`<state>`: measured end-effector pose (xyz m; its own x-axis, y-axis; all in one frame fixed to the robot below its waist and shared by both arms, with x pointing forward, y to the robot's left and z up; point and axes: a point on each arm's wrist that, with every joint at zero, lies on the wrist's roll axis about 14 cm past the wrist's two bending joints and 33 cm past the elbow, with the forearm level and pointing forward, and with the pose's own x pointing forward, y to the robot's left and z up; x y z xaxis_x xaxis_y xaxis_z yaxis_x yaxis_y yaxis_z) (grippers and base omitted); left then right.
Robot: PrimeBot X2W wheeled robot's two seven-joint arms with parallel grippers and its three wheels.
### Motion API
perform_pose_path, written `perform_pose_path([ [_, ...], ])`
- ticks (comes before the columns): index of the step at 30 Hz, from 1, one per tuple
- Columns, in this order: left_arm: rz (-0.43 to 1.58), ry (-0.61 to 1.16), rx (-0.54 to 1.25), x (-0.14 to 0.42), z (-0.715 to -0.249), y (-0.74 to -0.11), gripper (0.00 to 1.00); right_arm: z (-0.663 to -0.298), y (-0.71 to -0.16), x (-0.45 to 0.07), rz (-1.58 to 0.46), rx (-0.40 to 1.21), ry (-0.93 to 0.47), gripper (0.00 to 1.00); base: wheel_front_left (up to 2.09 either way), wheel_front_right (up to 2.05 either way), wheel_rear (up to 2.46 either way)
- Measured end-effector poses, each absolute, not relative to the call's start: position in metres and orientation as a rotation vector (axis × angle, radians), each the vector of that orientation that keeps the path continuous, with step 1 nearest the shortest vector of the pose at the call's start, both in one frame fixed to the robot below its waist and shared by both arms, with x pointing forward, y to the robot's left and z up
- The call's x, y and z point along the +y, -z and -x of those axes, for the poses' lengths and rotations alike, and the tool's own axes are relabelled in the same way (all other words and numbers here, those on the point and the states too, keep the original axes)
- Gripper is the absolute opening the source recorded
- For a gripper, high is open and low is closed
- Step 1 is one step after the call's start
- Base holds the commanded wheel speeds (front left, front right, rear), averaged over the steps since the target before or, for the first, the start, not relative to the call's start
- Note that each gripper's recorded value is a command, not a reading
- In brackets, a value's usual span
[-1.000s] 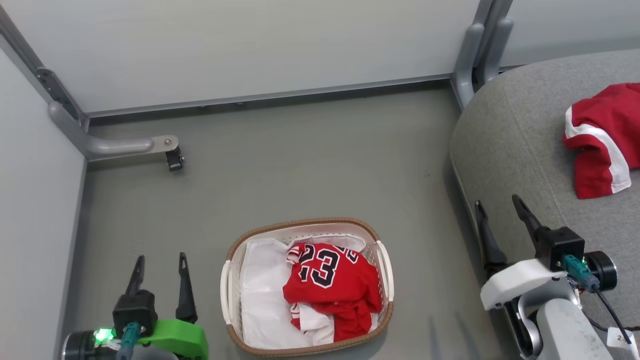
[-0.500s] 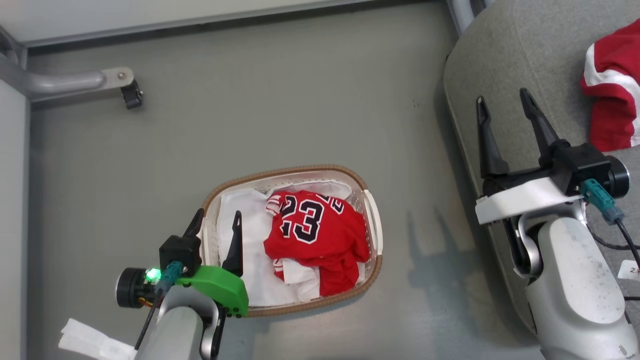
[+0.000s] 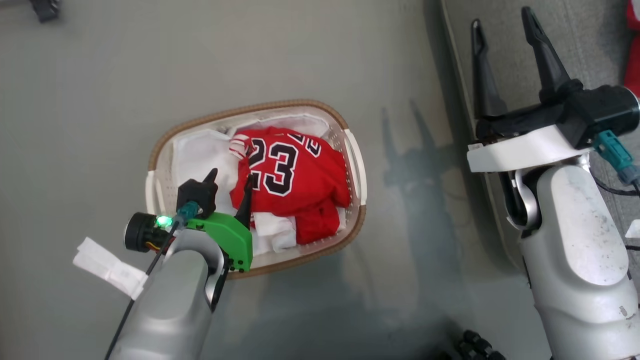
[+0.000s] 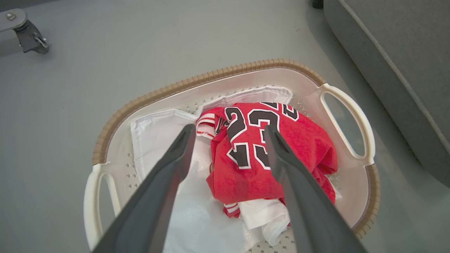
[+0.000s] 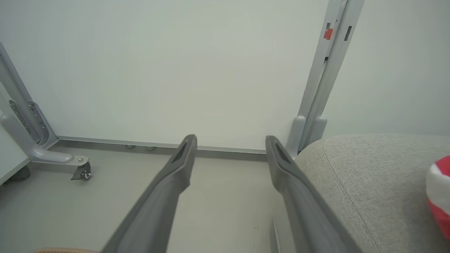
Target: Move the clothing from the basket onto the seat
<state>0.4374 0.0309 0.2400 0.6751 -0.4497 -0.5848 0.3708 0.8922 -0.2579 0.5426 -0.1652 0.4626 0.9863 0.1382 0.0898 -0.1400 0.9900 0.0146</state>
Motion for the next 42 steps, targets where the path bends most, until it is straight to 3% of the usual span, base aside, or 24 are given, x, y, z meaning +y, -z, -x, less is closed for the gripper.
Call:
perform_pose_path([
  [25, 0.110, 0.601, 1.044, -0.017, -0.432, -0.132, 1.00, -0.542, -0.387, -0.198, 0.050, 0.066, -0.088, 1.00, 0.00, 0.00, 0.00],
  [27, 0.097, 0.620, 1.013, -0.018, -0.434, -0.135, 0.00, -0.542, -0.387, -0.199, 0.049, 0.066, -0.085, 1.00, 0.00, 0.00, 0.00],
  [42, 0.120, 0.596, 0.800, -0.011, -0.444, -0.203, 0.00, -0.523, -0.423, -0.188, 0.013, 0.029, -0.097, 1.00, 0.00, 0.00, 0.00],
])
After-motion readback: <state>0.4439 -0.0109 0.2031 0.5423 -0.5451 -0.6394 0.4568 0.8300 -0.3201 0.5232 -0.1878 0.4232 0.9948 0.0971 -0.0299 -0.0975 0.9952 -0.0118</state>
